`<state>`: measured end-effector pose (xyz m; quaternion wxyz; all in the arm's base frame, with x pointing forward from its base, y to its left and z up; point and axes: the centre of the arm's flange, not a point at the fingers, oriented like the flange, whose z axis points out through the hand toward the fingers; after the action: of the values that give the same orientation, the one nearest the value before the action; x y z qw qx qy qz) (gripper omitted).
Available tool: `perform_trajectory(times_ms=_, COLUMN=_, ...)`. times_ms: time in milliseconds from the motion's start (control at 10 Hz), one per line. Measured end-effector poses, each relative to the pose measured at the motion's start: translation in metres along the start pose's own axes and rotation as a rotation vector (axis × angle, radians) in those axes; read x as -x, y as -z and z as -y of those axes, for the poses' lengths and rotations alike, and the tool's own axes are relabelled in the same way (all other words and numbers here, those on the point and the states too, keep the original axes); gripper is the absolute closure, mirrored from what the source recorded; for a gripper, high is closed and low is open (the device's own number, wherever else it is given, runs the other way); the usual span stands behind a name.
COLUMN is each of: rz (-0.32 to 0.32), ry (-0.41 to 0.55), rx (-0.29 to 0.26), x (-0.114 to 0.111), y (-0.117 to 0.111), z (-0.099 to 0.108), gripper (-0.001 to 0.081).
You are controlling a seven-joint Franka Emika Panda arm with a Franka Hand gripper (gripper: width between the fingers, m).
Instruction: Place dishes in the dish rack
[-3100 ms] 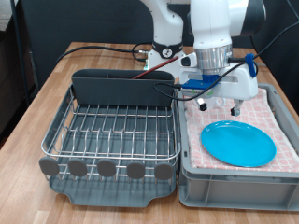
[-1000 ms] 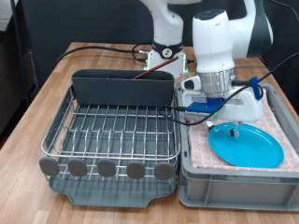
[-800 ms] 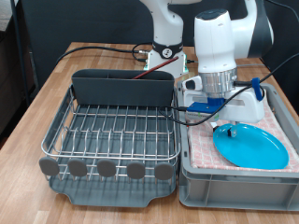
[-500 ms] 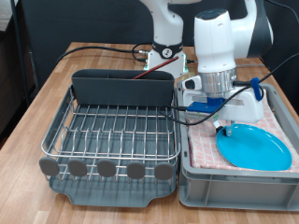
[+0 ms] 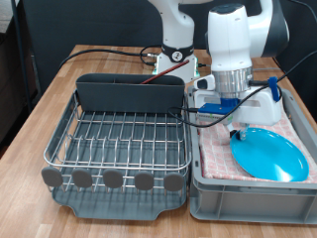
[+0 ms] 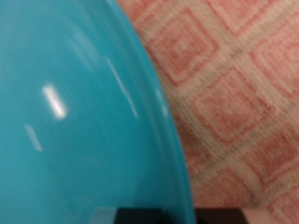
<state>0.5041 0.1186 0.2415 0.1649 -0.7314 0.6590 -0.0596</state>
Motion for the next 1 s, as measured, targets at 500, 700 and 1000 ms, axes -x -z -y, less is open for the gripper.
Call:
perform_trajectory(times_ms=500, rz=-0.029, ry=-0.029, rx=0.040, x=0.006, y=0.051, z=0.015, gripper=0.0774)
perform_trajectory(times_ms=700, rz=-0.047, ry=-0.043, rx=0.073, x=0.005, y=0.067, z=0.016, gripper=0.0776)
perform_trajectory(times_ms=1000, rz=-0.111, ry=-0.059, rx=0.166, x=0.002, y=0.094, z=0.013, gripper=0.0781)
